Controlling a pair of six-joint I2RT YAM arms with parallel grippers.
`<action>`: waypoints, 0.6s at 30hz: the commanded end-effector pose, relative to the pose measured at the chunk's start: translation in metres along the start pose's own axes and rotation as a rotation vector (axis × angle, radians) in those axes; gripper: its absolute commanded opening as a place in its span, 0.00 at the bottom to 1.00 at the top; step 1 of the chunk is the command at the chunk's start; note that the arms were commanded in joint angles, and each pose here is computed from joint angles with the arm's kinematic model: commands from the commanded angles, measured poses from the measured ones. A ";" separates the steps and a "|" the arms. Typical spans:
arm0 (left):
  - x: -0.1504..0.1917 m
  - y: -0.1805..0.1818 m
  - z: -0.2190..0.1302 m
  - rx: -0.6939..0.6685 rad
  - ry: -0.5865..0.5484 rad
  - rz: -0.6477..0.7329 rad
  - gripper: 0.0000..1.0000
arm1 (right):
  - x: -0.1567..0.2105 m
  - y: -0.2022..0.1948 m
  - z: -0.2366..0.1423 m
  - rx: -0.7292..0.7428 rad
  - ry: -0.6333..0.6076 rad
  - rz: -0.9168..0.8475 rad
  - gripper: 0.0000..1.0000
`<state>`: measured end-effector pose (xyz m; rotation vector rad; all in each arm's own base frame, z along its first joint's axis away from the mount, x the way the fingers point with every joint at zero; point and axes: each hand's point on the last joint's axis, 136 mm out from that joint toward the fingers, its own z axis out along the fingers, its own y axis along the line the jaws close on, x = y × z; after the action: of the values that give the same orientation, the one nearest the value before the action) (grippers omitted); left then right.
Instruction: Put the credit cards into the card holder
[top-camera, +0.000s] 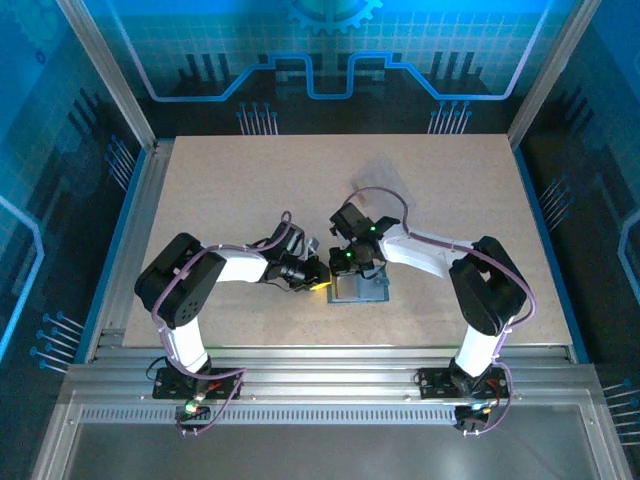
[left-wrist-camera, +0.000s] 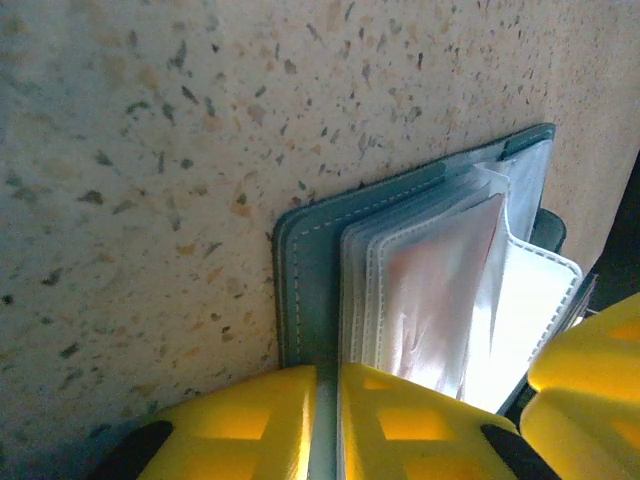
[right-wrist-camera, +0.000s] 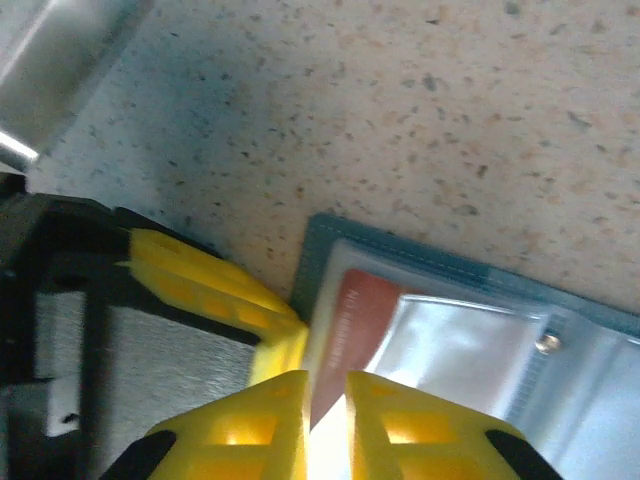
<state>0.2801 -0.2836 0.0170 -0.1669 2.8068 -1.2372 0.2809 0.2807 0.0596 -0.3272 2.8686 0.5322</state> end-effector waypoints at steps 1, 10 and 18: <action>0.011 0.013 0.004 -0.047 0.023 -0.043 0.18 | 0.000 0.015 0.008 -0.078 0.005 0.022 0.20; 0.008 0.001 -0.013 0.000 -0.009 -0.044 0.21 | -0.007 0.020 -0.022 -0.102 -0.072 -0.008 0.27; 0.004 -0.008 -0.031 0.036 -0.049 -0.032 0.25 | 0.003 -0.022 -0.050 -0.031 -0.112 0.043 0.30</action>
<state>0.2751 -0.2713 0.0367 -0.2111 2.7588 -1.2570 0.2818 0.2670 0.1076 -0.2704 2.7218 0.6602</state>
